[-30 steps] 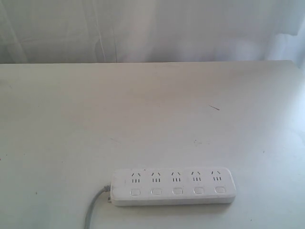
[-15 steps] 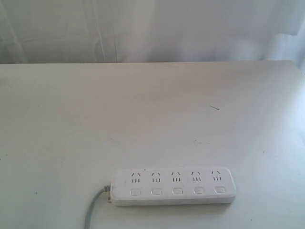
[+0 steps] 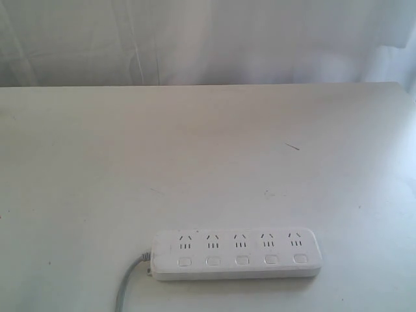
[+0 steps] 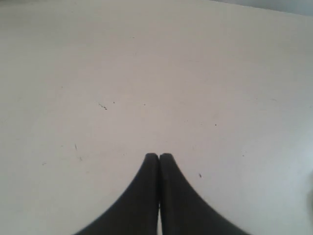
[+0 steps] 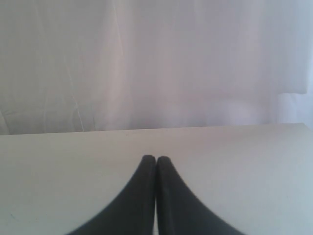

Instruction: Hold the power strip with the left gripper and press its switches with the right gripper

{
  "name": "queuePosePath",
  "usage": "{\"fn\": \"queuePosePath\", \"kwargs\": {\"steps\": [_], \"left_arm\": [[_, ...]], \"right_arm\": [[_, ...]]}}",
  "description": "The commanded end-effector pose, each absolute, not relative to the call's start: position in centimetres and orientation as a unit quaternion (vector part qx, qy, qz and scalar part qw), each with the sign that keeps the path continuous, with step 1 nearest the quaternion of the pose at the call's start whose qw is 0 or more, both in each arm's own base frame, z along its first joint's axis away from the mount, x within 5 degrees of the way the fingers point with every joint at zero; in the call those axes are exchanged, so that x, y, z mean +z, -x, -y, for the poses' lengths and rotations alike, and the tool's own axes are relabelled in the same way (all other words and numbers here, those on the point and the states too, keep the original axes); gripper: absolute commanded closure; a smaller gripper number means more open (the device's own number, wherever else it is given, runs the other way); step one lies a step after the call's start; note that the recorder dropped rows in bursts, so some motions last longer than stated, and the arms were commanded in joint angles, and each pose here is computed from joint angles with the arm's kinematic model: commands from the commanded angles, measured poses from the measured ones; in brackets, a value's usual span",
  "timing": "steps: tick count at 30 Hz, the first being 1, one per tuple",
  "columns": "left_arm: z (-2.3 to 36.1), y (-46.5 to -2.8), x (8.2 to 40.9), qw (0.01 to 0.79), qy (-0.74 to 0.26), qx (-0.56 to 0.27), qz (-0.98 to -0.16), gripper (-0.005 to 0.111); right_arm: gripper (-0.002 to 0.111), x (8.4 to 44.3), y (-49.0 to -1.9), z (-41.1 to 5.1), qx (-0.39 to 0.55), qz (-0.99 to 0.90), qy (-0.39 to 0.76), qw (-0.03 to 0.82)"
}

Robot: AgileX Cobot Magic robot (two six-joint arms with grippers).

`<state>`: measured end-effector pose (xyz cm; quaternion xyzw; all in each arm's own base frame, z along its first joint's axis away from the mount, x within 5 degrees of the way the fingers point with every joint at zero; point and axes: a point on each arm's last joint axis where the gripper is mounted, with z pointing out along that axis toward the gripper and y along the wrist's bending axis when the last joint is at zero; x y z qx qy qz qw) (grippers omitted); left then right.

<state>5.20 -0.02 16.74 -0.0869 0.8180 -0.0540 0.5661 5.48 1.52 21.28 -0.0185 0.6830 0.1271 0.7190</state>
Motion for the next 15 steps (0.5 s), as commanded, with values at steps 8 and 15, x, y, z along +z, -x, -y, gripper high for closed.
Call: {"fn": "queuePosePath", "kwargs": {"steps": [8,15], "left_arm": [[0.04,-5.01,16.24,0.548,0.060,-0.035,-0.834,0.107],[-0.04,-5.04,16.32,0.552,0.052,-0.024,-0.832,0.107]], "right_arm": [[0.108,21.14,-5.47,-1.46,0.118,-0.683,0.020,0.721],[0.108,21.14,-5.47,-1.45,0.125,-0.683,0.013,0.719]]}}
